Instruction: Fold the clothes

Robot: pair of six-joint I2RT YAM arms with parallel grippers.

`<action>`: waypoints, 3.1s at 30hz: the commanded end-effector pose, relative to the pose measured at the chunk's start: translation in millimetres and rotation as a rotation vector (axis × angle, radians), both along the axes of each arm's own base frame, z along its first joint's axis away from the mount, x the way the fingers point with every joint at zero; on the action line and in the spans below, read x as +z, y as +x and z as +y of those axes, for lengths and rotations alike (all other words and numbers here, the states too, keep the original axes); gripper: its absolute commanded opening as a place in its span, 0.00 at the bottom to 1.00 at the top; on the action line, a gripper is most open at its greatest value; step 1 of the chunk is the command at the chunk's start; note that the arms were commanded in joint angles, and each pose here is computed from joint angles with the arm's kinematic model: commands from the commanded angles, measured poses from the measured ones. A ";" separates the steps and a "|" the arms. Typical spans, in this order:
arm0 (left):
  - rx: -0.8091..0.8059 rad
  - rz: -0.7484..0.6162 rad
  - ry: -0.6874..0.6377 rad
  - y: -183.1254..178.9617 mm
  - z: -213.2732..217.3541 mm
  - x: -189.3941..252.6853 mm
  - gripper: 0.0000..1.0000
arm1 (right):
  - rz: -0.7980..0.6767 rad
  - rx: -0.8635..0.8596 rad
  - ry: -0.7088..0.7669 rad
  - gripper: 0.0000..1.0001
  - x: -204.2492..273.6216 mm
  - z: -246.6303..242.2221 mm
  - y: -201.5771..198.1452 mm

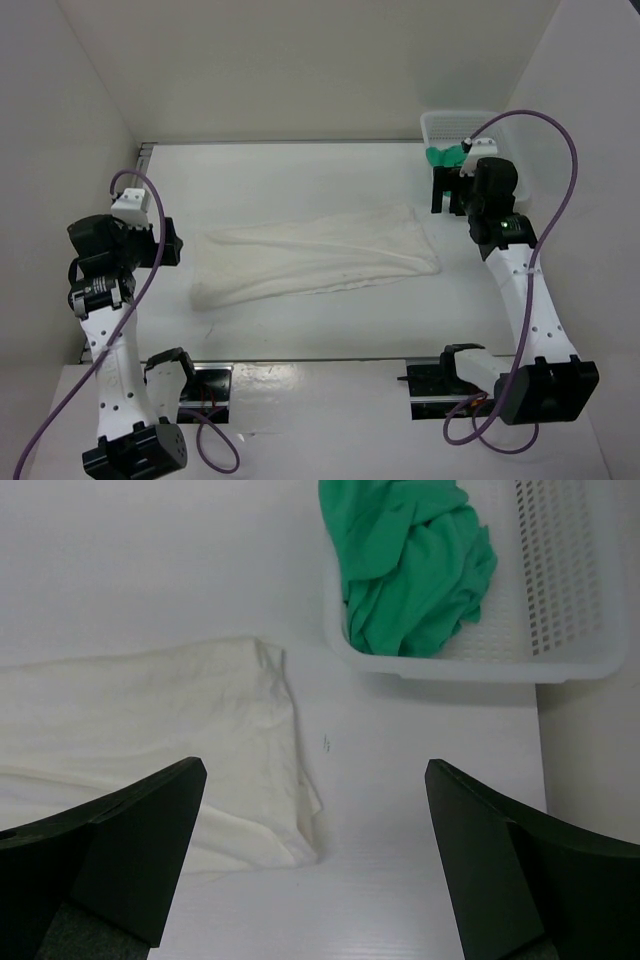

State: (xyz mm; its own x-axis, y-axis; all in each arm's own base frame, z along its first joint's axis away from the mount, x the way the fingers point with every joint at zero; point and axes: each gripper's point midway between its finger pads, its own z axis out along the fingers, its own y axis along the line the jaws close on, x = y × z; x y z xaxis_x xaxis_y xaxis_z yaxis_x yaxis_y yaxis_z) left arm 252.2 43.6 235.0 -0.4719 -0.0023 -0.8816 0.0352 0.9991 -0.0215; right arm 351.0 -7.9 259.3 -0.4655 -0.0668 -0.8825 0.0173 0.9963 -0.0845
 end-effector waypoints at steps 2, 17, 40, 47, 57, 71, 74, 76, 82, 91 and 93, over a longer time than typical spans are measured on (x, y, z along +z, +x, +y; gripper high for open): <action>-0.013 0.004 -0.010 7.7 1.5 -2.8 1.00 | -0.040 -0.046 -0.004 0.99 7.2 -8.3 9.7; 0.007 0.008 -0.009 7.3 4.3 -3.4 1.00 | 0.148 -0.002 -0.005 0.99 -53.2 -1.9 24.0; 0.011 0.009 -0.017 5.7 3.2 -5.1 1.00 | 0.207 0.018 -0.004 0.99 -67.5 1.0 26.0; 0.011 0.000 -0.014 7.1 3.8 -3.4 1.00 | 0.207 0.026 0.001 0.99 -67.6 2.6 26.0; 0.050 0.008 -0.013 6.3 9.1 -4.4 1.00 | 0.255 0.026 0.001 0.99 -80.5 2.6 26.9; 0.075 -0.010 -0.012 1.9 9.7 -1.2 1.00 | 0.264 0.026 0.001 0.99 -83.8 2.6 27.5; 0.075 -0.019 -0.009 0.8 9.3 0.9 1.00 | 0.264 0.026 0.001 0.99 -83.8 2.6 27.5; 0.075 -0.027 -0.006 2.1 9.8 2.7 1.00 | 0.264 0.026 0.001 0.99 -83.8 2.6 27.5; 0.075 -0.027 -0.006 2.1 9.8 2.7 1.00 | 0.255 0.026 0.001 0.99 -80.5 2.6 26.9; 0.075 -0.027 -0.006 2.1 9.8 2.7 1.00 | 0.255 0.033 0.007 0.99 -80.5 4.2 27.0; 0.067 -0.020 -0.013 3.4 8.7 0.8 1.00 | 0.255 0.033 0.007 0.99 -80.5 4.2 27.0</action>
